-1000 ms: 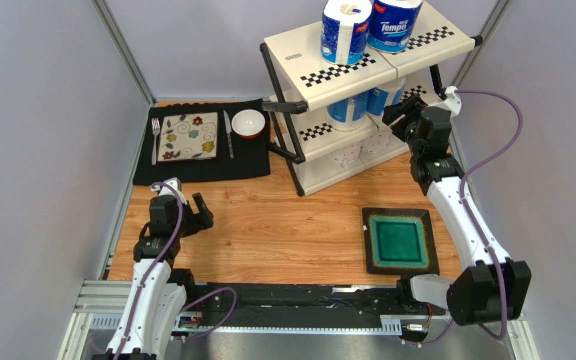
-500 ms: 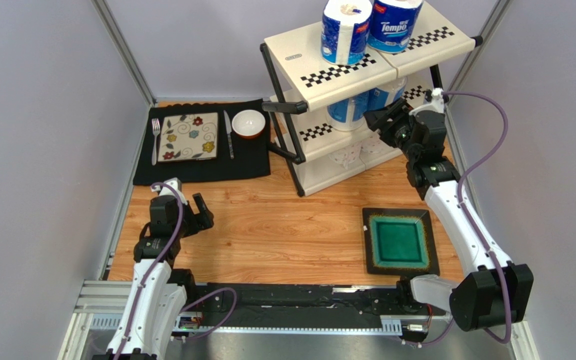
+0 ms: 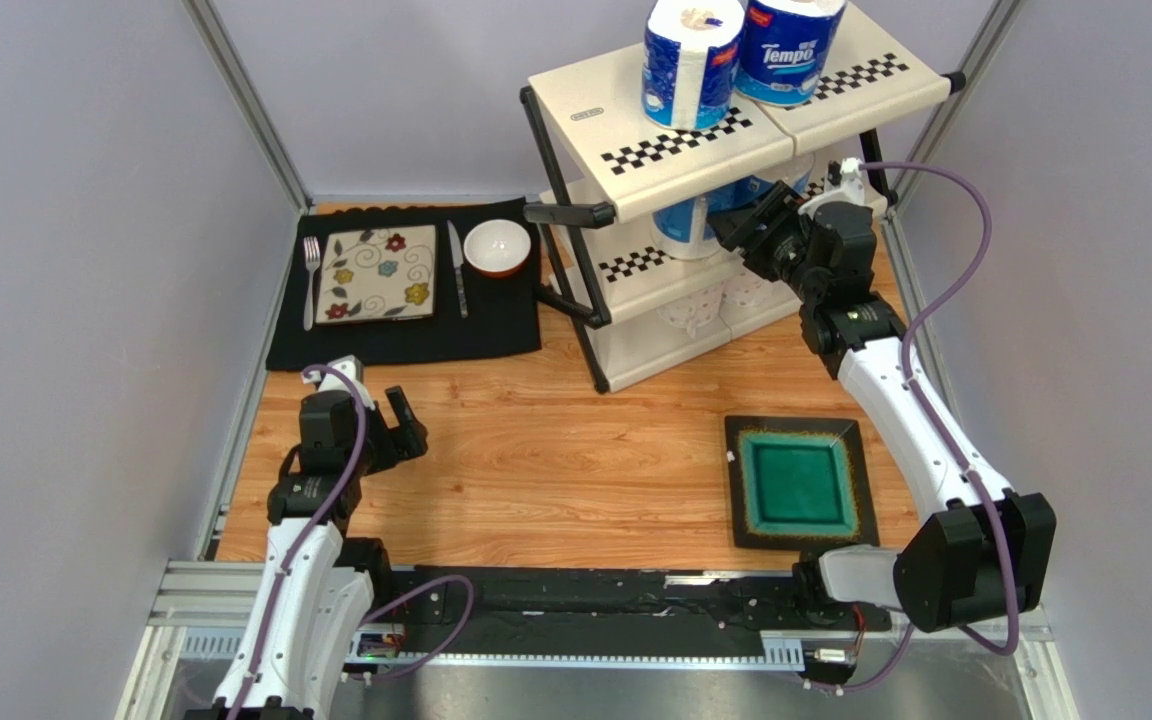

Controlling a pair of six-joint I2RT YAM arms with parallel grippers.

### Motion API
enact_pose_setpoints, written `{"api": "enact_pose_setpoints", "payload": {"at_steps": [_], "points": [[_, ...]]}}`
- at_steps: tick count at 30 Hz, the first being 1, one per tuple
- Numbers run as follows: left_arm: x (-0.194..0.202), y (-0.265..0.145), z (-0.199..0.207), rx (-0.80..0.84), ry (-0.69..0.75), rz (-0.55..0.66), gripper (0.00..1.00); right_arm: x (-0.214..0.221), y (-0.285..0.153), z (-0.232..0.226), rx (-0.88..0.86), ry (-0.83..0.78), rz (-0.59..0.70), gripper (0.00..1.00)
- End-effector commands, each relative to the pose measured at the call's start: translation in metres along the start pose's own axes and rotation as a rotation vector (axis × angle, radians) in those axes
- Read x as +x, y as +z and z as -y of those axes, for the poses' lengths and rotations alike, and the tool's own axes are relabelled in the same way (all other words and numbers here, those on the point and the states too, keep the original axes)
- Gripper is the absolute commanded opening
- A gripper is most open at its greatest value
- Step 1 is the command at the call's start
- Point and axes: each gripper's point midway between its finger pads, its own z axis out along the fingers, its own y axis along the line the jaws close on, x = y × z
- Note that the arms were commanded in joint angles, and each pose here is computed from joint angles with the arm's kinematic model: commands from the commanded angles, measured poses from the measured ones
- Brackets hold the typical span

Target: Place and organize the paper towels onto the shelf

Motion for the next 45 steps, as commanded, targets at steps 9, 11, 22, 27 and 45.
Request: {"api": "enact_pose_setpoints", "payload": {"at_steps": [9,11,22,27,45], "points": [[-0.005,0.001,0.002,0.014,0.018,0.025,0.95,-0.021,-0.015,-0.022,-0.064,-0.037,0.069,0.63],[-0.006,0.001,0.002,0.014,0.017,0.029,0.95,-0.017,-0.024,-0.017,-0.051,-0.058,0.065,0.63],[-0.003,0.003,0.000,0.002,0.015,0.004,0.94,0.022,-0.104,0.029,0.114,-0.052,0.007,1.00],[-0.001,0.004,-0.002,-0.011,0.010,-0.011,0.94,0.041,-0.121,0.071,0.251,-0.069,0.014,1.00],[0.005,0.007,-0.005,-0.037,-0.003,-0.061,0.93,0.020,-0.149,0.087,0.368,-0.071,0.130,1.00]]}}
